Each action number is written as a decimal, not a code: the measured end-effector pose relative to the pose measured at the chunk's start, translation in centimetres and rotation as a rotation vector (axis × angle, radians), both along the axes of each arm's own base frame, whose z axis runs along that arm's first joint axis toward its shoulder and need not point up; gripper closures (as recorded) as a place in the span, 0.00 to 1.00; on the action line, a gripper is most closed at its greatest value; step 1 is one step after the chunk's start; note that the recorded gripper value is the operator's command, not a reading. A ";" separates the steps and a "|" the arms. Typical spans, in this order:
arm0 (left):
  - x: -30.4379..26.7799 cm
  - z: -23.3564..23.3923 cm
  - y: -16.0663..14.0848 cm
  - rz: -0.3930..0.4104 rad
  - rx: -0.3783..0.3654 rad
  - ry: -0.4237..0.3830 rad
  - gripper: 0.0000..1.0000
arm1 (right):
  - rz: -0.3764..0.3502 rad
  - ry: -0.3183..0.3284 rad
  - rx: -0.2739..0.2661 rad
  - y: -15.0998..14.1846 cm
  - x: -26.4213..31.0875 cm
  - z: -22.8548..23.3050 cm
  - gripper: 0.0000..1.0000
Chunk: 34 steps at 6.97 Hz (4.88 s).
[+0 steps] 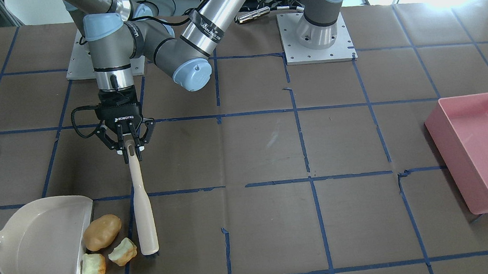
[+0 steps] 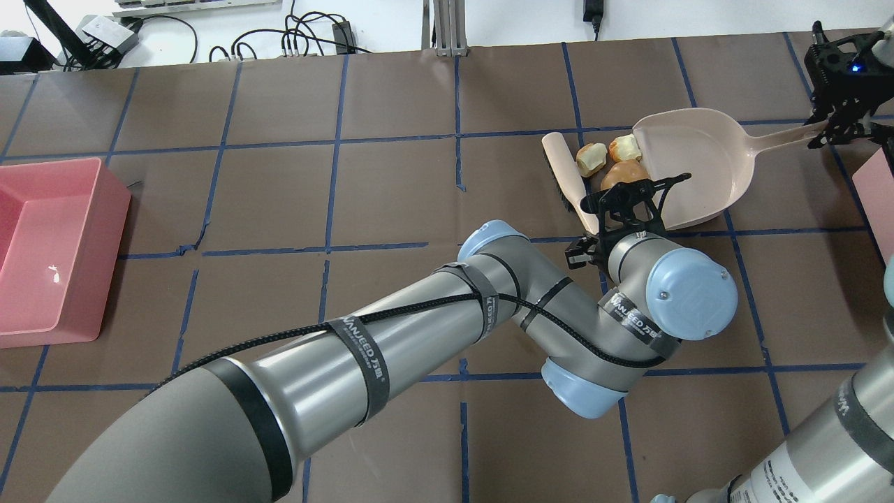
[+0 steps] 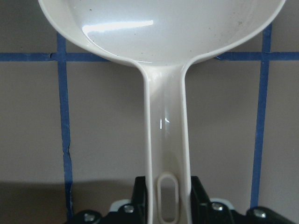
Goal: Sweep and dump trash in nearest bin
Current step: 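Sweep the potato and bread pieces into the dustpan with the left gripper, then pull the brush back with the left gripper while the right gripper lifts the dustpan away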
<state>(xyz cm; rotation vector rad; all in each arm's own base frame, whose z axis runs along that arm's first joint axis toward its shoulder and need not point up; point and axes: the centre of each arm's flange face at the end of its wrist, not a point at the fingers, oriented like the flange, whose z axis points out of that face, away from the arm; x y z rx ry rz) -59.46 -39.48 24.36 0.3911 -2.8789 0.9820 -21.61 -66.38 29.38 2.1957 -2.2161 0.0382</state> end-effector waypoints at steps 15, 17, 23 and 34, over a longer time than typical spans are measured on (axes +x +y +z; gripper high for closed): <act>-6.5 -3.3 -0.6 0.120 -0.017 0.017 1.00 | -0.093 0.000 0.032 0.3 0.1 -0.8 1.00; -6.6 -3.7 -0.7 0.116 0.004 -0.014 1.00 | -0.093 -0.001 0.032 0.3 0.1 -0.7 1.00; -8.0 -3.7 -1.3 -0.033 0.043 -0.095 1.00 | -0.093 -0.002 0.033 0.3 0.1 -0.9 1.00; -10.3 1.7 -1.3 -0.605 0.063 -0.279 1.00 | -0.093 -0.006 0.034 0.3 0.1 -1.2 1.00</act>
